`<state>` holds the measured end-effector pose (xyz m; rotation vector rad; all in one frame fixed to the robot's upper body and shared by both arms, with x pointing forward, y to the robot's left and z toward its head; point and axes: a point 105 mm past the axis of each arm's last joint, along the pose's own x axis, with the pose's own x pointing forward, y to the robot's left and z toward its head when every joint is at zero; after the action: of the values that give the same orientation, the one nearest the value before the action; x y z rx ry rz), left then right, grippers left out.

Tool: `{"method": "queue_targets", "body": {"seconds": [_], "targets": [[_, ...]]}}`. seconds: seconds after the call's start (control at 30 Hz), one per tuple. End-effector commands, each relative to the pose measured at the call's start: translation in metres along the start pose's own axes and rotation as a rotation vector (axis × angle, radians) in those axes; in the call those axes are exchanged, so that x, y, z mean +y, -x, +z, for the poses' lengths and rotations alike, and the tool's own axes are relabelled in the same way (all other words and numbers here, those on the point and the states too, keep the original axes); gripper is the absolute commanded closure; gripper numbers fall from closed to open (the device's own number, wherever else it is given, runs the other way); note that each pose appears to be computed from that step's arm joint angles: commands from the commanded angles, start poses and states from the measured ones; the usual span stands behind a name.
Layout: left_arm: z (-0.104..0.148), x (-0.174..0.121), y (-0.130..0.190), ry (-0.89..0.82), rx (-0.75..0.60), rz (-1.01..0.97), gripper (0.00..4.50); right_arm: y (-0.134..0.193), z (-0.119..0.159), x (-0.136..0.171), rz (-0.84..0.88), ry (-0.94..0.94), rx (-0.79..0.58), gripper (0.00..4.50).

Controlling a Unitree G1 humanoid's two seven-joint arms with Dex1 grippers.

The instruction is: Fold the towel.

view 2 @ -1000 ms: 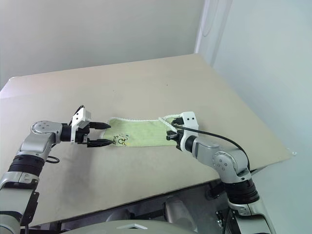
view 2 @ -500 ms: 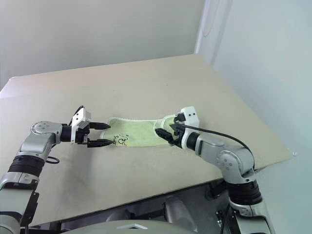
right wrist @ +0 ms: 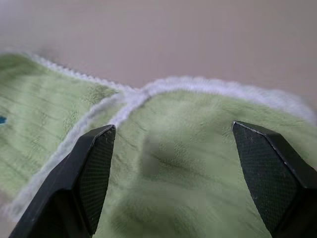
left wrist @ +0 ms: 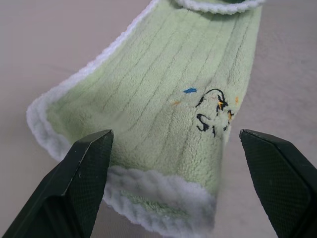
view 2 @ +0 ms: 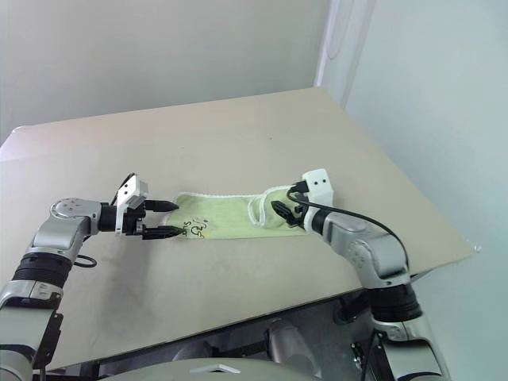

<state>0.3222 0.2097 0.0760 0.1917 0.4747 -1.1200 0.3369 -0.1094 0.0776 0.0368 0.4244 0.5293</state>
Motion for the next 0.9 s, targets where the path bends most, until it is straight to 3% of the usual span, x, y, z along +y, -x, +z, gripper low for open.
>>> {"method": "queue_targets", "body": {"seconds": [0.03, 0.13, 0.23, 0.33, 0.5, 0.6, 0.73, 0.9], "targets": [[0.015, 0.006, 0.014, 0.003, -0.007, 0.040, 0.16, -0.010, -0.009, 0.005, -0.014, 0.089, 0.023, 0.58], [0.014, 0.008, 0.019, 0.036, 0.013, 0.060, 0.16, -0.012, -0.035, 0.006, -0.026, 0.205, 0.110, 0.58], [0.012, 0.009, 0.022, 0.071, 0.039, 0.072, 0.16, -0.011, -0.043, 0.003, -0.041, 0.241, 0.126, 0.58], [0.010, 0.013, 0.023, 0.110, 0.059, 0.103, 0.16, -0.011, -0.033, -0.001, -0.058, 0.223, 0.083, 0.58], [0.003, 0.020, 0.028, 0.205, 0.105, 0.146, 0.16, -0.004, 0.015, 0.000, -0.046, 0.122, -0.100, 0.58], [0.003, 0.024, 0.032, 0.334, 0.065, 0.155, 0.16, 0.003, 0.035, 0.001, -0.032, 0.057, -0.178, 0.58], [0.012, 0.021, 0.030, 0.469, -0.039, 0.123, 0.08, 0.006, 0.038, 0.002, -0.031, -0.002, -0.197, 0.56], [0.013, 0.022, 0.037, 0.602, -0.078, 0.135, 0.08, 0.006, 0.033, 0.001, -0.046, -0.019, -0.181, 0.56]]}}
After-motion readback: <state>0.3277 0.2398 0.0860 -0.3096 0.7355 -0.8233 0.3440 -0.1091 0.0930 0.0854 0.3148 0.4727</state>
